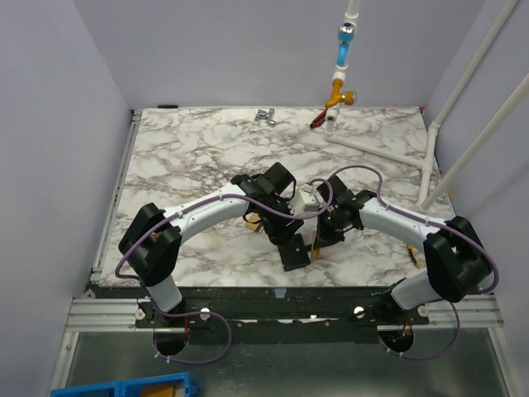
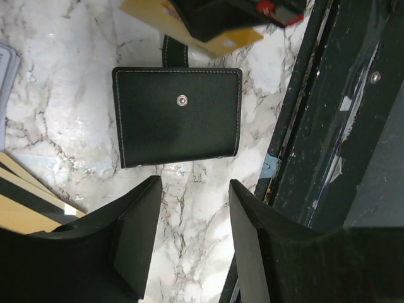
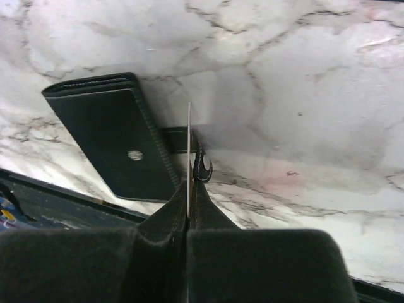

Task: Put the credit cards into the card holder
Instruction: Open the card holder at the center of the board.

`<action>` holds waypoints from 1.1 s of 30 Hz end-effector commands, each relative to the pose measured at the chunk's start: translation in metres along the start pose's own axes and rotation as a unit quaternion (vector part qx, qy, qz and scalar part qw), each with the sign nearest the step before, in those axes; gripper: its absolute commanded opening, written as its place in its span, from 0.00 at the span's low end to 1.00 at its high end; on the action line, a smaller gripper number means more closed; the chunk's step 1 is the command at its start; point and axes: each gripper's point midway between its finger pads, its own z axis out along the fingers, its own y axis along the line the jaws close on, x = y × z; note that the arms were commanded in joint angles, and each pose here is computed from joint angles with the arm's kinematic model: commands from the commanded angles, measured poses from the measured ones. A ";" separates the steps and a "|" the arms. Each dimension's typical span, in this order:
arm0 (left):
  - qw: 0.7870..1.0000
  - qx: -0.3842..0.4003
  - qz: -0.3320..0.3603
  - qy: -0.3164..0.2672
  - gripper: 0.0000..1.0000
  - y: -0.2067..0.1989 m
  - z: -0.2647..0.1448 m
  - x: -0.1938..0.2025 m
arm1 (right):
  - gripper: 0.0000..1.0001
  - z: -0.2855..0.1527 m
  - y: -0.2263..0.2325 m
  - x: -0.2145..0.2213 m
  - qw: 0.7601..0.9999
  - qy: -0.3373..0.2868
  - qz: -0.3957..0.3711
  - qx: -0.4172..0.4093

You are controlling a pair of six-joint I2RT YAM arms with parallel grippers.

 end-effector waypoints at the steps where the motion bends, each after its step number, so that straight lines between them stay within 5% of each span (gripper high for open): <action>1: 0.999 0.002 0.026 0.021 0.48 0.000 0.004 0.003 | 0.01 0.004 -0.022 0.009 1.000 0.012 0.007 0.018; 10: 0.996 0.015 0.065 0.051 0.51 -0.017 0.024 0.005 | 0.01 0.015 -0.024 0.022 0.999 0.031 0.021 -0.001; 14: 0.994 0.002 0.093 0.062 0.74 -0.021 0.034 0.004 | 0.01 0.020 -0.024 0.031 0.999 0.036 0.035 -0.017; 18: 0.993 -0.024 0.102 0.056 0.81 -0.015 0.045 0.000 | 0.01 0.026 -0.024 0.042 0.997 0.040 0.060 -0.034; 21: 0.991 -0.055 0.112 0.051 0.99 -0.008 0.052 0.002 | 0.01 0.030 -0.026 0.050 0.995 0.039 0.077 -0.044; 33: 0.974 -0.107 0.197 0.029 0.99 -0.004 0.059 0.015 | 0.01 0.041 -0.038 0.067 0.992 0.029 0.113 -0.052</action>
